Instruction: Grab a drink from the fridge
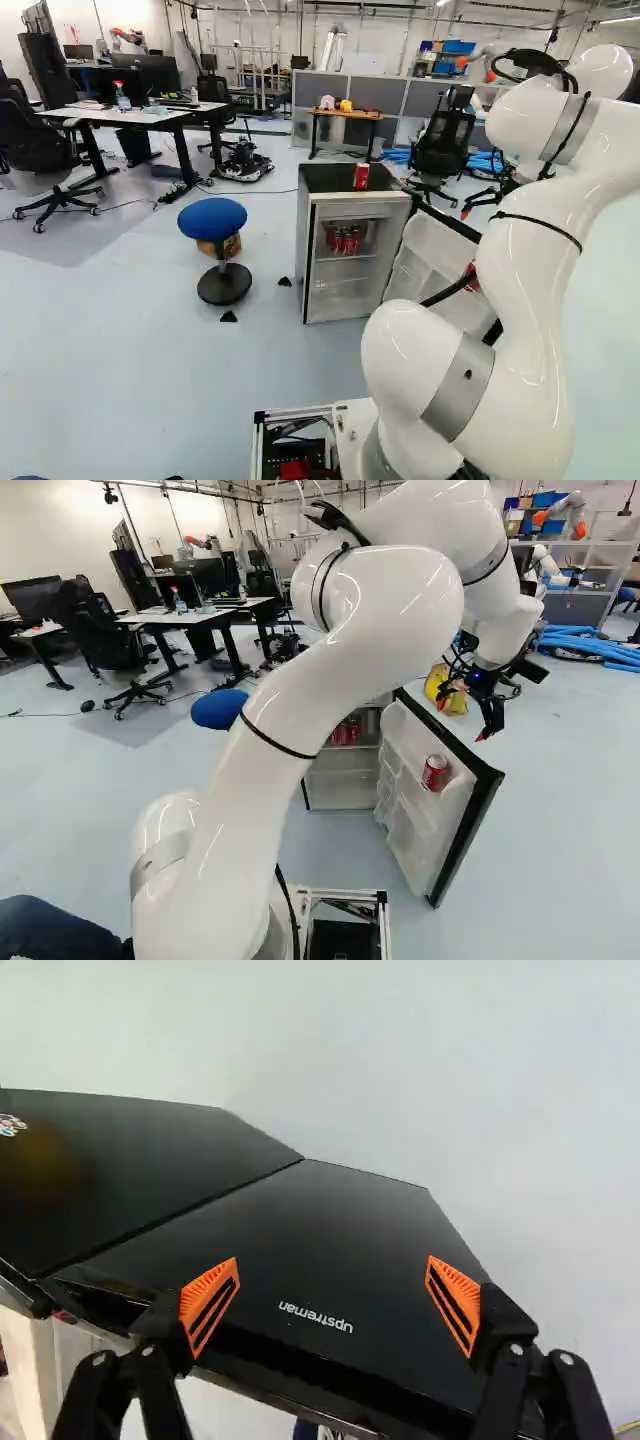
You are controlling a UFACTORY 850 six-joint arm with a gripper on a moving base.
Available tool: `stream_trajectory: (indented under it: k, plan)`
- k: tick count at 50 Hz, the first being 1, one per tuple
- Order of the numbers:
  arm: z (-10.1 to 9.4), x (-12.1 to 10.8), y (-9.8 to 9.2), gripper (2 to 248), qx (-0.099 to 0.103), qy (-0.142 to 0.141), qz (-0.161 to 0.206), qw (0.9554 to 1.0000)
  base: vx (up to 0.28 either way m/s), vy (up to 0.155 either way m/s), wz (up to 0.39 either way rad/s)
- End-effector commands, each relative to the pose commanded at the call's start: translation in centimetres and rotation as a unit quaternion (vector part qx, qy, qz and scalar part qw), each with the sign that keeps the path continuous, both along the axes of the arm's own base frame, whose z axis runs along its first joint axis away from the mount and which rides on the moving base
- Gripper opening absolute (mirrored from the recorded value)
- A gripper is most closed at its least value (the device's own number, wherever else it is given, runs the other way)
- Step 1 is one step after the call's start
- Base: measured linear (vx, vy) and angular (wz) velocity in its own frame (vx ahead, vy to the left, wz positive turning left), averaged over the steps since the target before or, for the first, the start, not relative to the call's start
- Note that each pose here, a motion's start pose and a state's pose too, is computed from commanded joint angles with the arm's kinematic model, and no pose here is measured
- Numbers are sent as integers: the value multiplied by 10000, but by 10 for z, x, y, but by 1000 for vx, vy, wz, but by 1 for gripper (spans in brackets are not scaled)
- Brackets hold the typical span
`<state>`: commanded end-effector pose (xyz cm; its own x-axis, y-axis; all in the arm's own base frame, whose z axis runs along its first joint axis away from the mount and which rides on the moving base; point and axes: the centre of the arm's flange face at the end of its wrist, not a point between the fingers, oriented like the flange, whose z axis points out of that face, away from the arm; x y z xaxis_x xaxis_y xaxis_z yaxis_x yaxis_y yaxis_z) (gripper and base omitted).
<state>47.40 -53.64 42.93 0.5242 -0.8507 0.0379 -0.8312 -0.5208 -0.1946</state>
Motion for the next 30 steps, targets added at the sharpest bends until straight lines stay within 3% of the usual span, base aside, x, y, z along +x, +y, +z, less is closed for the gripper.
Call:
stream_trajectory:
  k: [30]
  plan:
    - [-2, -3, 5, 247, 301, 190, 69, 9993, 0, 0, 0]
